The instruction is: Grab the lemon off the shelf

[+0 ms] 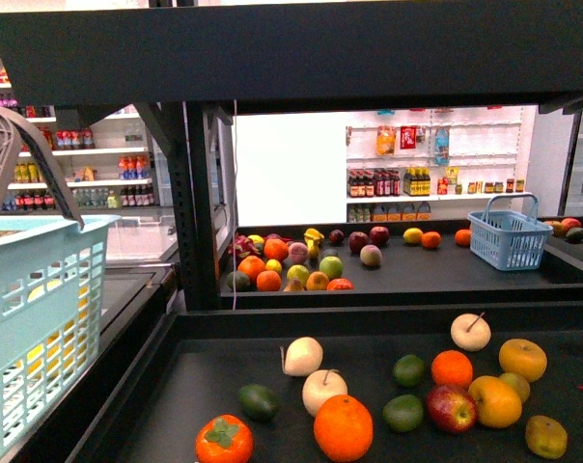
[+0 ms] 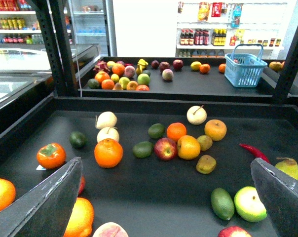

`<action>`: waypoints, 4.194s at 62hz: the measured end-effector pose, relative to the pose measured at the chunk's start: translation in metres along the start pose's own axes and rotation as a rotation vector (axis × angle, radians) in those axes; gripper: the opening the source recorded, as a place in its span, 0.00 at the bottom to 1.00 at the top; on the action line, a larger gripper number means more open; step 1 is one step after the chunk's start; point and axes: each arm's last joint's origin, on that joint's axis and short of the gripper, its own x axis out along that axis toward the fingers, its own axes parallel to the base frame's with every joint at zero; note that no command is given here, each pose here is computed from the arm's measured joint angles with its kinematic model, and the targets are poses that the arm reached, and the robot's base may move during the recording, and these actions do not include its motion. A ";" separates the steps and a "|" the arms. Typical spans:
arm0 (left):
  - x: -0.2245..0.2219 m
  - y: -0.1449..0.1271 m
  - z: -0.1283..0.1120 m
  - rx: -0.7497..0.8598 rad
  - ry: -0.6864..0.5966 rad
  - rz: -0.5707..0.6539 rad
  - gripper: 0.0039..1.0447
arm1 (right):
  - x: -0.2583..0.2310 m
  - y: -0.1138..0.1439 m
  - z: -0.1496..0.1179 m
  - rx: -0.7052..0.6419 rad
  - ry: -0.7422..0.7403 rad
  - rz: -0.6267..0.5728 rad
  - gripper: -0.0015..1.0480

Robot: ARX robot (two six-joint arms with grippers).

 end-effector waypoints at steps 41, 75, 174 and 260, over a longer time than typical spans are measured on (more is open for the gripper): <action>-0.029 0.057 0.059 -0.027 -0.005 -0.181 0.06 | 0.000 0.000 0.000 0.000 -0.001 0.000 0.98; -0.029 0.088 0.057 -0.081 0.049 -0.098 0.06 | 0.000 0.000 0.000 0.000 -0.001 0.000 0.98; -0.113 -0.069 0.043 0.681 0.096 0.381 0.93 | 0.000 0.000 0.000 0.000 -0.002 0.000 0.98; -0.310 0.034 -0.017 1.442 0.268 0.125 0.02 | 0.000 0.000 0.000 0.000 -0.002 0.000 0.98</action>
